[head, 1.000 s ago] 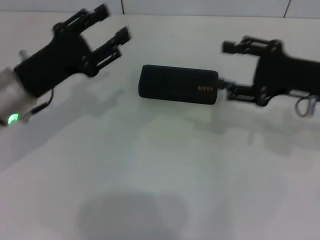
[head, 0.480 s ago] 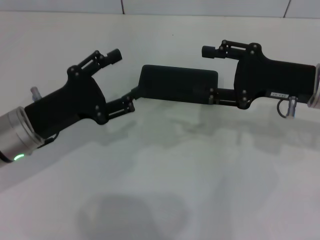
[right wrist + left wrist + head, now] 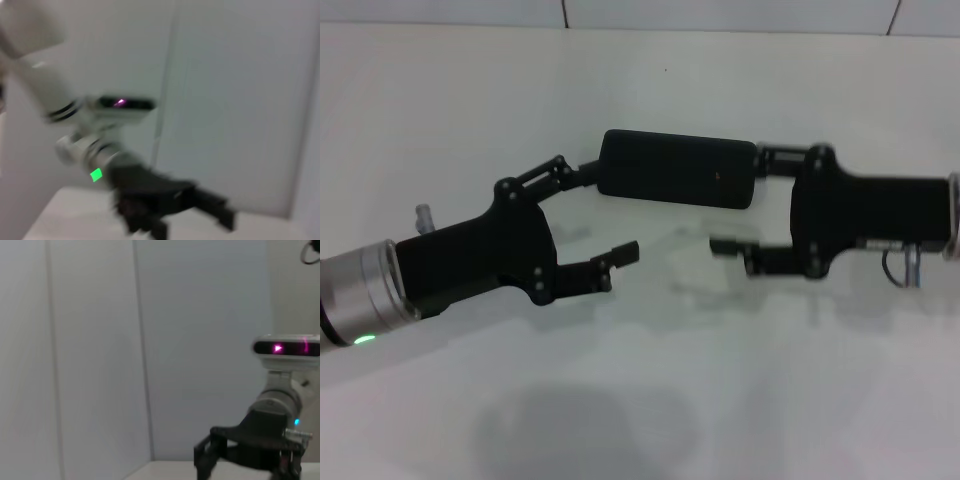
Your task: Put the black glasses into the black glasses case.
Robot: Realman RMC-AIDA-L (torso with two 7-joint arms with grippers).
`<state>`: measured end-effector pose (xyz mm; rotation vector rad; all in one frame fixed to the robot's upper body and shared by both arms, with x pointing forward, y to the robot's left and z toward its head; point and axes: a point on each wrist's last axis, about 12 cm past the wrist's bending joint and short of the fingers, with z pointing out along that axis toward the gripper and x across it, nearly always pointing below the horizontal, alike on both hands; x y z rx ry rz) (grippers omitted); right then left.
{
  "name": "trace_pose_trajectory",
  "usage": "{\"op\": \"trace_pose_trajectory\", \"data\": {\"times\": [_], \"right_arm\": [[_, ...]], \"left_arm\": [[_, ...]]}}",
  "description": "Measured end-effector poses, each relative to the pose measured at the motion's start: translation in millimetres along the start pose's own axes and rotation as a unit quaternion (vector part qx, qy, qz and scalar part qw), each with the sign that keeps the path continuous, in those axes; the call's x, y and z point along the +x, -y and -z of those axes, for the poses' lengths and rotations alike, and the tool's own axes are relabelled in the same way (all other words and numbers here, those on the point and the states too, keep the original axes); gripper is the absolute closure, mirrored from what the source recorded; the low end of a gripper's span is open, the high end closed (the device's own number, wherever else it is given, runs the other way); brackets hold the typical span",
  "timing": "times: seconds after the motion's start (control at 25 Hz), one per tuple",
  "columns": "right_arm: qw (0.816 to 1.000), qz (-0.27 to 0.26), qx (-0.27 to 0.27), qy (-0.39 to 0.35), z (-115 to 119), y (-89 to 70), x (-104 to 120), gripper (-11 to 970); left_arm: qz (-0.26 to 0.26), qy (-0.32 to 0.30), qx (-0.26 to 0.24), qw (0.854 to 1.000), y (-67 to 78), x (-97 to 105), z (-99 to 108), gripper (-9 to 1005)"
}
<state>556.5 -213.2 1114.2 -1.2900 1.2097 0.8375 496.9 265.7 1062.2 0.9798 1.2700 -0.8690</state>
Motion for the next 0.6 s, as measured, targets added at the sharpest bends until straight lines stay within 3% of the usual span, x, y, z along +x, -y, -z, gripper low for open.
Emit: {"op": "trace_pose_trajectory", "data": {"times": [0.16,0.6], "right_arm": [[0.999,0.016,-0.039,-0.033,0,-6.1,4,266],[0.999,0.011,-0.012,-0.035,9,-13.6,14,266]], "left_arm": [[0.001,0.003,0.013,1.000,-0.7,-2,-6,117],[0.010,-0.009,0.018,1.000,5.4,5,-13,116]]}}
